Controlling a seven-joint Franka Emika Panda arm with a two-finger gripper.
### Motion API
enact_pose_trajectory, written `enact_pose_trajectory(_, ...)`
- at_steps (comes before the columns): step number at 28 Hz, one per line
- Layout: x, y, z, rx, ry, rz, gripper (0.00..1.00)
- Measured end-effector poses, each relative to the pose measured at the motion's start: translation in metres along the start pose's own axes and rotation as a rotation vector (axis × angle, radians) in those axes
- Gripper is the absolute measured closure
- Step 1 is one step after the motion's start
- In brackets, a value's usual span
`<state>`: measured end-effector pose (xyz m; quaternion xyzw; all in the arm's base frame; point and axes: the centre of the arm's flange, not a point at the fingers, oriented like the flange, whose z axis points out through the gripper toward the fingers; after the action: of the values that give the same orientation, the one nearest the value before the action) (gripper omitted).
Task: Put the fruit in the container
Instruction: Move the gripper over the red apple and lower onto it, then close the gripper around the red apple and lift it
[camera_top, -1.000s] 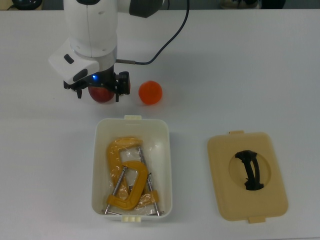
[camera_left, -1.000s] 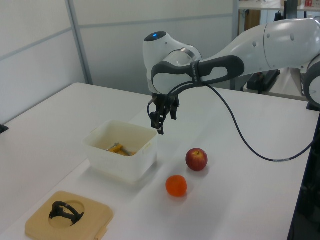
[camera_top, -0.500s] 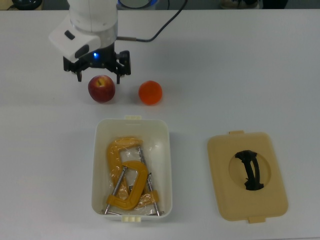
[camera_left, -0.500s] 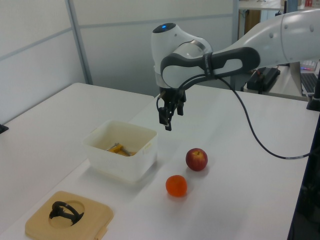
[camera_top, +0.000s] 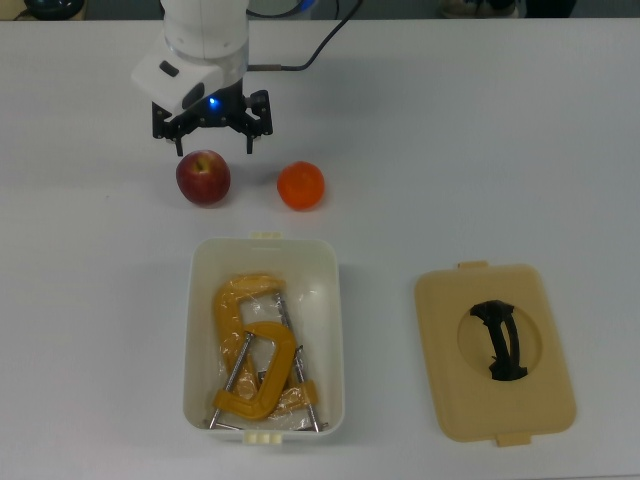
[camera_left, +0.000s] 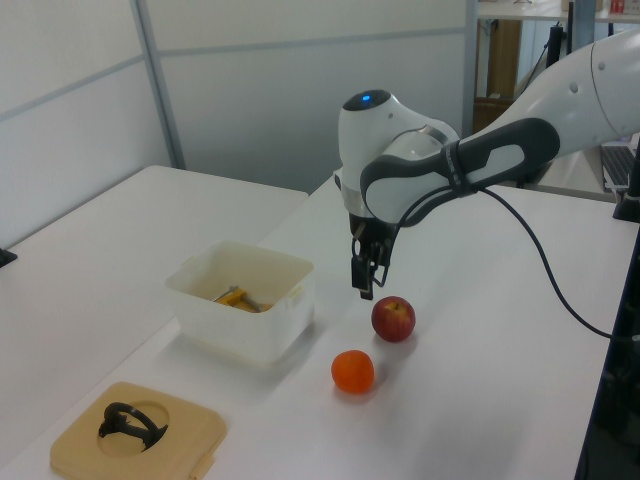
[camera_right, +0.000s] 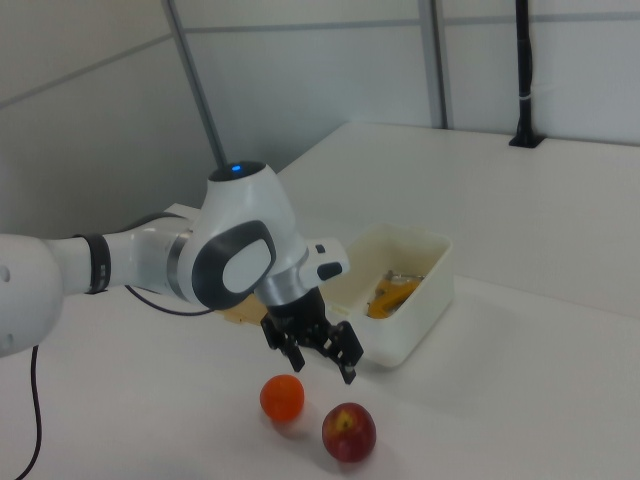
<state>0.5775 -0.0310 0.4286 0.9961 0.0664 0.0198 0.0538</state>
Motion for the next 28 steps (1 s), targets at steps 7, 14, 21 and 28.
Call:
enact_pose_trajectory(7, -0.006, -0.001, 0.037, 0.007, -0.070, -0.030, 0.00)
enact_pose_trajectory(14, -0.007, 0.012, 0.076, -0.029, -0.136, -0.053, 0.00)
enact_pose_trajectory(21, -0.008, 0.021, 0.096, -0.054, -0.167, -0.068, 0.00)
enact_pose_trajectory(28, -0.007, 0.020, 0.109, -0.070, -0.190, -0.089, 0.07)
